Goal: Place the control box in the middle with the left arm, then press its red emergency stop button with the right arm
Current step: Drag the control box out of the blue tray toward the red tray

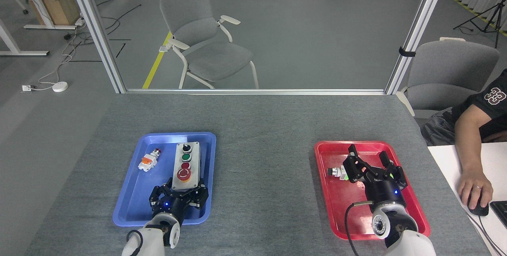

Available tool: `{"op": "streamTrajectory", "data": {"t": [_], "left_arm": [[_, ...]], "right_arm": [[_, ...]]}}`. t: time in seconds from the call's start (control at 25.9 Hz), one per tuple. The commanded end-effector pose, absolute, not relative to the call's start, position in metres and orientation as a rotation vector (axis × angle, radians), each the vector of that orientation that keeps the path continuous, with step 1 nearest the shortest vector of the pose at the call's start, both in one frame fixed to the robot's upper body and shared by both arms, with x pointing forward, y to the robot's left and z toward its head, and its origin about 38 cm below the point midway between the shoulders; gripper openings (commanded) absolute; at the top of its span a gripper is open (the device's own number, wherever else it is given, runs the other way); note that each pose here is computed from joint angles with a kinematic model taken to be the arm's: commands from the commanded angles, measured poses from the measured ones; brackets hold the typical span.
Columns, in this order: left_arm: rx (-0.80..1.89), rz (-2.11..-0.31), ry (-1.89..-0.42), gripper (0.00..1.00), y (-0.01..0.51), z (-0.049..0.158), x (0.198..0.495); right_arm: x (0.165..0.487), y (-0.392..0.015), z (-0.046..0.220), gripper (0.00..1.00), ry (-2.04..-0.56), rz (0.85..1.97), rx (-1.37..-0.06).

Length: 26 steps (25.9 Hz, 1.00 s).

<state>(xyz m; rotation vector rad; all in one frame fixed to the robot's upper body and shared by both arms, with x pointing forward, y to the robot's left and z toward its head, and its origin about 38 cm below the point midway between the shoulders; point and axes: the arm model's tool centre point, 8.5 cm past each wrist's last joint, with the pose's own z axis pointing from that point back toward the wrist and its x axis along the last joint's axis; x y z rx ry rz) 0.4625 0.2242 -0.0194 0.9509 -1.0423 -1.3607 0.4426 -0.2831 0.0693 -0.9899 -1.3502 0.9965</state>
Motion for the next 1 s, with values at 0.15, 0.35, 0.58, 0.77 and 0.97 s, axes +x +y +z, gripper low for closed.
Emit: {"op": "streamTrajectory", "data": {"t": [0.15,0.35,0.58,0.77,0.97], "left_arm": [[0.965,-1.364,-1.011,0.66,0.232,-0.015,0.474],[0.937,-1.378,-1.012,0.00,0.233,-0.011,0.476],[1.005,-1.336,-1.151,0.00,0.224,0.030,0.486],[0.970,-1.326,-1.309,0.00,0.211,0.038,0.451],[0.872,-1.426,-1.455,0.00,0.147,0.036,0.405]], "right_arm": [[0.444,-0.282,0.071,1.00,-1.355,0.997,-0.989],[0.445,-0.280,0.071,1.00,-1.359,0.995,-0.985],[0.445,-0.280,0.072,1.00,-1.360,0.995,-0.988],[0.445,-0.282,0.072,1.00,-1.358,0.997,-0.990],[0.445,-0.282,0.072,1.00,-1.356,0.994,-0.992]]}}
